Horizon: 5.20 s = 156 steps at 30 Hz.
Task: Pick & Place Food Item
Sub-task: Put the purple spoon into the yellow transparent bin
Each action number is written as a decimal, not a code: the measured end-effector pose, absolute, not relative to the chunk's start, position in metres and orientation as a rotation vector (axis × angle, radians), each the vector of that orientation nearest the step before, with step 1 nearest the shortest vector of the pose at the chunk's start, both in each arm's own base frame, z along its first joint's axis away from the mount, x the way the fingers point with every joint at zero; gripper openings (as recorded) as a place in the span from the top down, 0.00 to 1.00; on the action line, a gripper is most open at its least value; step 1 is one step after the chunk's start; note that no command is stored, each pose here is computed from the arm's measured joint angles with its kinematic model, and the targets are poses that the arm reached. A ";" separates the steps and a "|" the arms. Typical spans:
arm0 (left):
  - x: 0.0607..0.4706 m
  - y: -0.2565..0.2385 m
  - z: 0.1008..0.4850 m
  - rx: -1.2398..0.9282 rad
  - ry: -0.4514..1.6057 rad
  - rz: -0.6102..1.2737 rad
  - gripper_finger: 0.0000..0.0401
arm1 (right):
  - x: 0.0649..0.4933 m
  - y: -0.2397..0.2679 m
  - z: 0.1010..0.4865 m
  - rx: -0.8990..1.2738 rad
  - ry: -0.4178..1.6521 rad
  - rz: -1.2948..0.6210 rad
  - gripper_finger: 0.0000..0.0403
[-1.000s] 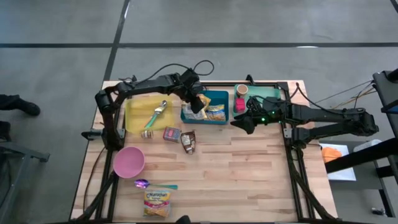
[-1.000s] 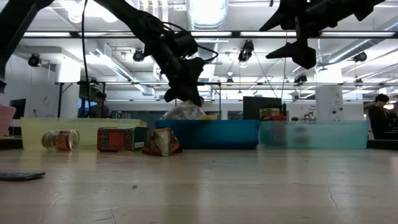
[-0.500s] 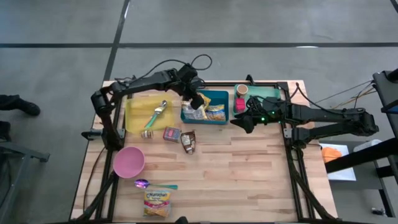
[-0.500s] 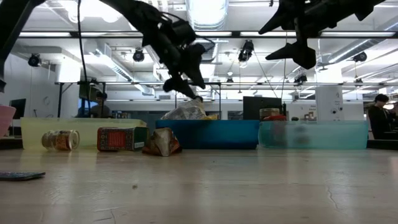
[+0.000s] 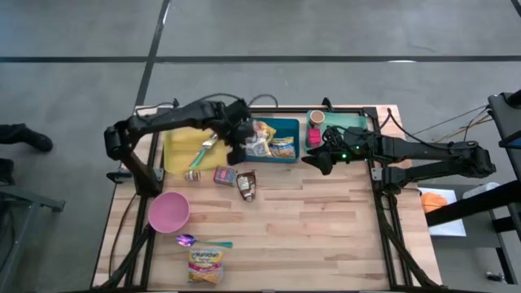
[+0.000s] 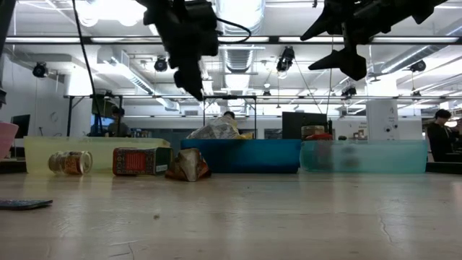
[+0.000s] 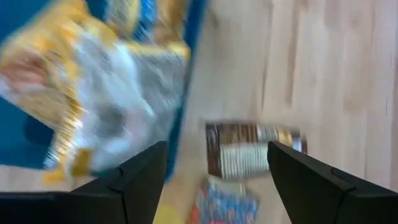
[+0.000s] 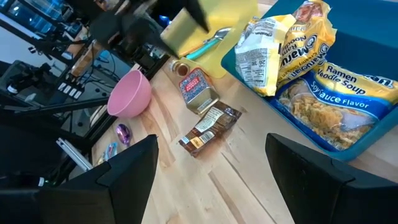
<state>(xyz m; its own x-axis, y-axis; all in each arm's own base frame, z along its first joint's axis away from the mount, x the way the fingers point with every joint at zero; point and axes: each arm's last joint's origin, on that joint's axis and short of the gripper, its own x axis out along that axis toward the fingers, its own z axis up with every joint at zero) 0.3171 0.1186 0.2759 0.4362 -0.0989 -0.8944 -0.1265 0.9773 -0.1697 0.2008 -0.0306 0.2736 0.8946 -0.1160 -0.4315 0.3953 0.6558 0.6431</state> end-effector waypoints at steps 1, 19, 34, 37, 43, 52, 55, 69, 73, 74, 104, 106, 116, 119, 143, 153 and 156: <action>0.316 0.113 0.273 -0.206 1.151 -0.004 0.29 | 0.201 -0.030 0.274 0.808 0.372 -0.296 0.27; 0.277 0.014 0.226 -0.058 1.428 -0.151 0.44 | 0.201 -0.027 0.274 0.817 0.377 -0.279 0.27; 0.204 -0.089 0.207 0.111 1.373 -0.397 0.50 | 0.219 -0.029 0.260 0.857 0.417 -0.290 0.27; 0.199 -0.102 0.202 0.118 1.346 -0.431 0.50 | 0.227 -0.029 0.258 0.865 0.410 -0.244 0.27; 0.190 -0.121 0.194 0.128 1.310 -0.483 0.50 | 0.240 -0.028 0.262 0.848 0.348 -0.124 0.27; 0.176 -0.135 0.177 0.094 1.313 -0.475 0.50 | 0.227 -0.028 0.286 0.757 0.318 -0.178 0.27; 0.175 -0.138 0.173 0.057 1.300 -0.466 0.50 | 0.218 -0.030 0.304 0.677 0.424 -0.287 0.27; 0.213 -0.169 0.139 0.062 1.473 -0.342 0.50 | 0.195 -0.027 0.380 0.367 0.436 -0.243 0.27; 0.219 -0.173 0.128 0.093 1.526 -0.310 0.50 | 0.188 -0.027 0.382 0.365 0.426 -0.240 0.27; 0.219 -0.173 0.127 0.097 1.531 -0.307 0.50 | 0.187 -0.026 0.383 0.365 0.423 -0.240 0.27; 0.237 -0.144 0.151 -0.011 1.407 -0.117 0.98 | 0.183 -0.026 0.383 0.289 0.436 -0.221 0.27; 0.237 -0.141 0.157 -0.038 1.385 -0.095 0.98 | 0.183 -0.026 0.383 0.287 0.434 -0.221 0.27; 0.240 -0.111 0.194 -0.187 1.214 0.070 0.98 | 0.183 -0.026 0.383 0.248 0.433 -0.214 0.27; 0.242 -0.096 0.204 -0.260 1.153 0.178 0.98 | 0.184 -0.026 0.384 0.247 0.423 -0.212 0.27; 0.189 0.052 0.308 -0.623 1.057 0.737 0.98 | 0.186 -0.026 0.389 0.198 0.373 -0.198 0.27; 0.154 0.118 0.280 -0.564 1.207 0.739 0.98 | 0.188 -0.027 0.393 0.264 0.321 -0.227 0.27; 0.149 0.127 0.268 -0.546 1.224 0.684 0.98 | 0.188 -0.027 0.393 0.280 0.320 -0.238 0.27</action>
